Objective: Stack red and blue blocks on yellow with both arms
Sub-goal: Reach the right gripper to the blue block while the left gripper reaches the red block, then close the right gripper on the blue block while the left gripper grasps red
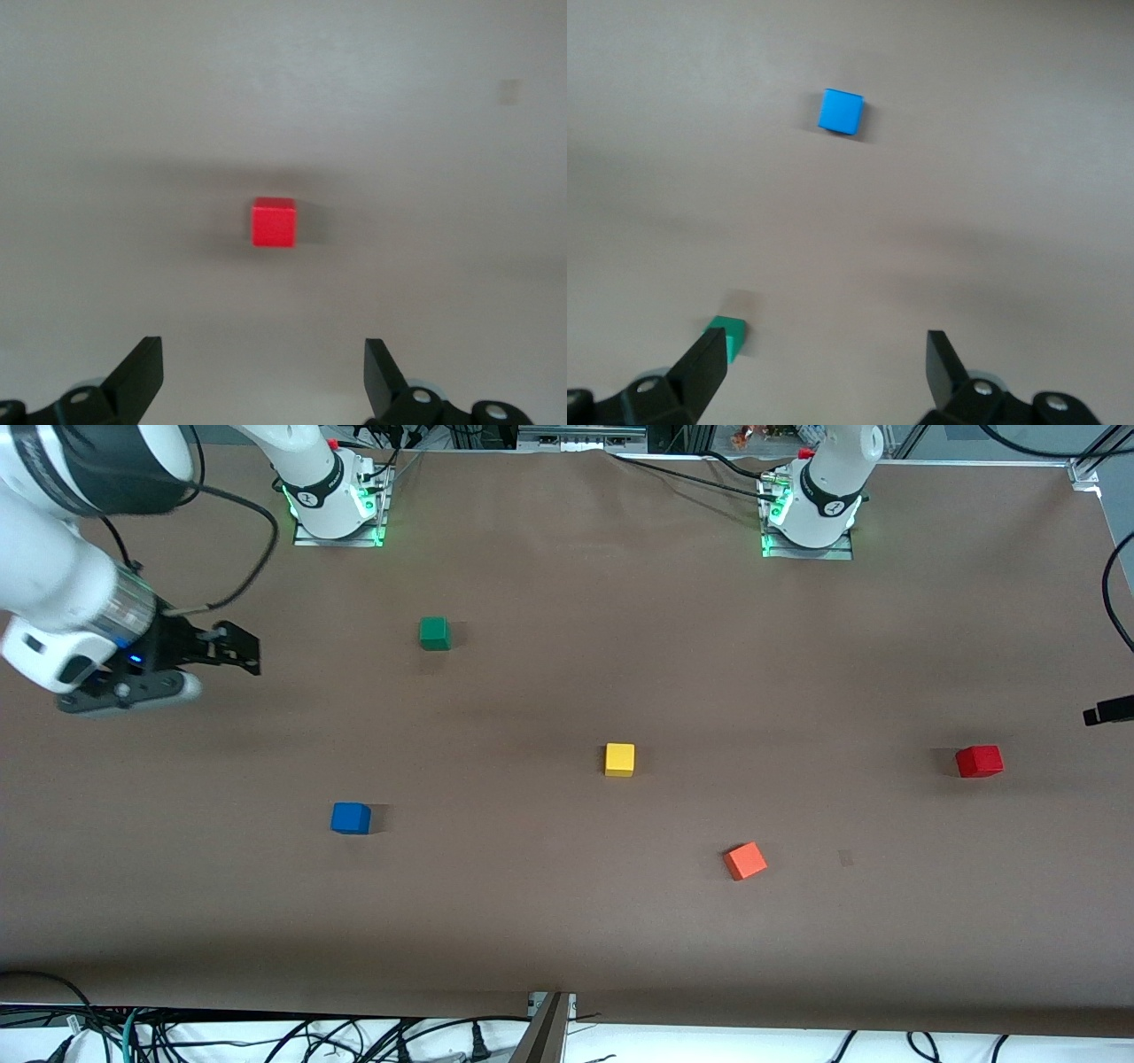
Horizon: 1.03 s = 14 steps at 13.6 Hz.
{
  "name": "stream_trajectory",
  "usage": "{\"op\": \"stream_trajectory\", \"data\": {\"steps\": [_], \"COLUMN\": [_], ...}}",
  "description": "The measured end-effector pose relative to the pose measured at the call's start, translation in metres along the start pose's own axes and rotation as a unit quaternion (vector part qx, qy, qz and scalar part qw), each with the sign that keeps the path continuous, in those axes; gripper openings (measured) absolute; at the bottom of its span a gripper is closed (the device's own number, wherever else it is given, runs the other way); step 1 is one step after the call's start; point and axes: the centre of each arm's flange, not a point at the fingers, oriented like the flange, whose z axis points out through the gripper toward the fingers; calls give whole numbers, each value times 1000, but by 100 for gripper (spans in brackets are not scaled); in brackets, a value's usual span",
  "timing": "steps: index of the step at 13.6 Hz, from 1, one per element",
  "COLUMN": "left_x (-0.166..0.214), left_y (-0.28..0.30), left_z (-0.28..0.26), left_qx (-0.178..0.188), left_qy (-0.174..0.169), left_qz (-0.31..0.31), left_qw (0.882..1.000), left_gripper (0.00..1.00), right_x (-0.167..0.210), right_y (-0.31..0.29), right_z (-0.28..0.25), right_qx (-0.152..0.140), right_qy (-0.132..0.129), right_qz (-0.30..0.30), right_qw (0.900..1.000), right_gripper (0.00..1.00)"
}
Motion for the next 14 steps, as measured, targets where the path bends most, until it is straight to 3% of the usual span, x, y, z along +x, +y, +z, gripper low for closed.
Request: {"op": "stream_trajectory", "data": {"steps": [4,8,10,14], "left_x": [26,13,11,5], "left_y": [-9,-10,-9,-2], "left_z": [112,177,185,210], "left_qx": [18,25,26,33], "left_qy": [30,41,46,65], "left_qz": [22,35,35,39], "left_qw": [999,998,998,997], "left_gripper": [100,100,100,100], "right_x": [63,103,112,125], "right_y": [2,11,11,0], "right_z": [118,236,270,294], "right_qx": [-9,-21,-23,15], "right_qy": [7,29,45,54], "right_qz": [1,4,5,28], "right_qw": [1000,999,999,998], "right_gripper": [100,99,98,94]}}
